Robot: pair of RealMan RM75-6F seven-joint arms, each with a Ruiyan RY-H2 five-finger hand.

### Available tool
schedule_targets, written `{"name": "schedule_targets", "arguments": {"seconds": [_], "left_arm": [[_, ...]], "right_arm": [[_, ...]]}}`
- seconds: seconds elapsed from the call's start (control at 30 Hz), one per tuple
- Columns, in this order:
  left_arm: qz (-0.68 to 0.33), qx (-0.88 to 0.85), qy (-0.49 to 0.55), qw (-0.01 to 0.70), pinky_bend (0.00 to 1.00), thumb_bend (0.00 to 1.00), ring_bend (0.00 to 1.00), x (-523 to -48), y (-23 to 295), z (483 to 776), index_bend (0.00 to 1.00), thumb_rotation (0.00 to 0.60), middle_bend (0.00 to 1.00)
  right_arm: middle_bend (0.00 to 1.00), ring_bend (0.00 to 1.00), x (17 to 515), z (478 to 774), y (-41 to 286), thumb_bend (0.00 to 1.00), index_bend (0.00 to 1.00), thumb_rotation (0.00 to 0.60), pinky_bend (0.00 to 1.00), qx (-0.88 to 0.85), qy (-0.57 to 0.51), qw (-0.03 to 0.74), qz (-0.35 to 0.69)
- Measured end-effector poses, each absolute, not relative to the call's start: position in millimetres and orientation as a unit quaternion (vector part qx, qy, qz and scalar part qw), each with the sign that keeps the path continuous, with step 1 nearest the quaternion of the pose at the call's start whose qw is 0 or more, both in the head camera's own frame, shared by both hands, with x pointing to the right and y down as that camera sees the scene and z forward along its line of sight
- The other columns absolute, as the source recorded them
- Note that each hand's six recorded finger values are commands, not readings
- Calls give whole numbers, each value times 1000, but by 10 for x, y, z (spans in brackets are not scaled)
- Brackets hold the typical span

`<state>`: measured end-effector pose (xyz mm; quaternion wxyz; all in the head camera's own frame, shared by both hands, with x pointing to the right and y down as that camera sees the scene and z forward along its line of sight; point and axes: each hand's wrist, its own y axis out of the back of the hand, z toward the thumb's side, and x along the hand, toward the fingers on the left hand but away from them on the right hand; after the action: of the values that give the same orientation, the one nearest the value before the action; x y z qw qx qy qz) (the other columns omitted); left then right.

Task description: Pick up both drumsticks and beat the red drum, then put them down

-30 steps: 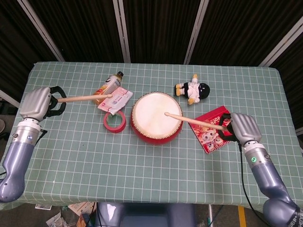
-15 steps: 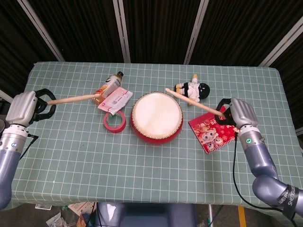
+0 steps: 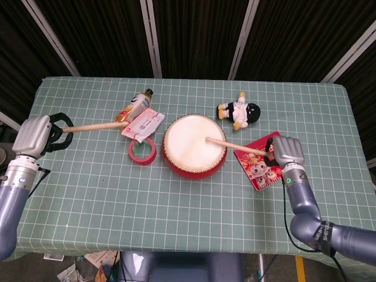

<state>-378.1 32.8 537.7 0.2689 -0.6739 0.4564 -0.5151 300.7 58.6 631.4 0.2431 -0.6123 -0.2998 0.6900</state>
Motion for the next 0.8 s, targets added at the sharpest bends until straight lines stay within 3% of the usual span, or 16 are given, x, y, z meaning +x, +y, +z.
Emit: {"name": "schedule_targets", "arguments": {"seconds": [0.1, 0.23, 0.5, 0.8], "left_arm": [[-518, -671, 454, 273, 1000, 637, 1000, -3779, 313, 5383, 764, 600, 1000], [-519, -670, 451, 279, 1000, 637, 1000, -3734, 292, 5383, 764, 600, 1000], [-518, -671, 441, 295, 1000, 636, 1000, -3564, 228, 5352, 764, 600, 1000], [-506, -683, 419, 318, 1000, 635, 1000, -3115, 45, 5347, 767, 600, 1000]], "right_arm": [[1000, 1000, 3075, 6470, 635, 920, 1000, 600, 1000, -556, -263, 296, 730], [1000, 1000, 3095, 6448, 615, 919, 1000, 600, 1000, -523, -253, 330, 744], [1000, 1000, 3150, 5931, 476, 920, 1000, 600, 1000, -547, -372, 320, 678], [1000, 1000, 3339, 5482, 747, 920, 1000, 600, 1000, -609, -467, 233, 597]]}}
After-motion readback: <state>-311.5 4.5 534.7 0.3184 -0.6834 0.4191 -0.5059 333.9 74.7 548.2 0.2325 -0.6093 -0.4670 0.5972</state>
